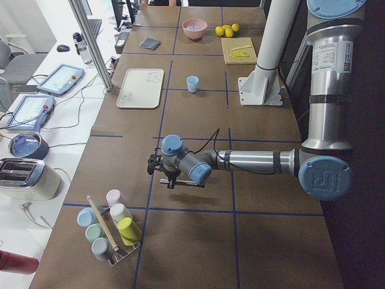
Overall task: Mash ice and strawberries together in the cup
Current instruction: 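Lay the steel rod on the table and open the left gripper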
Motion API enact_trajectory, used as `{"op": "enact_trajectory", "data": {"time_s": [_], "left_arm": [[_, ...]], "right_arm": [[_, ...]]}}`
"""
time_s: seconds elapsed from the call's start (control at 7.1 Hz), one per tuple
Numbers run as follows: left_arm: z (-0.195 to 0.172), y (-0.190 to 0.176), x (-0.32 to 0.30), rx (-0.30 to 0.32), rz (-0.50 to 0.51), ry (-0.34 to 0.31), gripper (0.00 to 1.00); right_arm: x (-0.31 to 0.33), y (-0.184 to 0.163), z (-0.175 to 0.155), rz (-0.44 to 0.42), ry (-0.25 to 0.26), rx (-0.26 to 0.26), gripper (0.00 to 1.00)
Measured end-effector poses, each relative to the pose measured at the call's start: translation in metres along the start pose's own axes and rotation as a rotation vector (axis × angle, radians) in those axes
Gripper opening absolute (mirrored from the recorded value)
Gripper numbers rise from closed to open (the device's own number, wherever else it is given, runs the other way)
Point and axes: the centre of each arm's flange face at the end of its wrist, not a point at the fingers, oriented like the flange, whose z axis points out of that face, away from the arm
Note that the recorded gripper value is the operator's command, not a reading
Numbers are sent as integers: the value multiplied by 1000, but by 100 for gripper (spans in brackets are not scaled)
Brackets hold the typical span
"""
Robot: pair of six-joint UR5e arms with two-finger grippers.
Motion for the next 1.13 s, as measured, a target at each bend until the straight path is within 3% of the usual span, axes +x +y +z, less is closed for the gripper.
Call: {"op": "enact_trajectory", "data": {"time_s": [0.42,0.7,0.85,0.99,1.13], "left_arm": [[11,8,-21,10,-13,-79,0],[13,8,-24,17,-15,-98,8],[13,8,-25,19,-15,-103,32],[13,8,-25,21,-15,-105,99],[13,8,-25,23,-16,-105,100]], "right_arm": [[0,0,0,-1,-1,-1,99],[-1,0,0,-2,-1,0,99],[-1,-1,0,-3,0,1,99],[-2,-2,-1,-5,0,2,99],[-2,-3,-1,-6,1,3,99]]}}
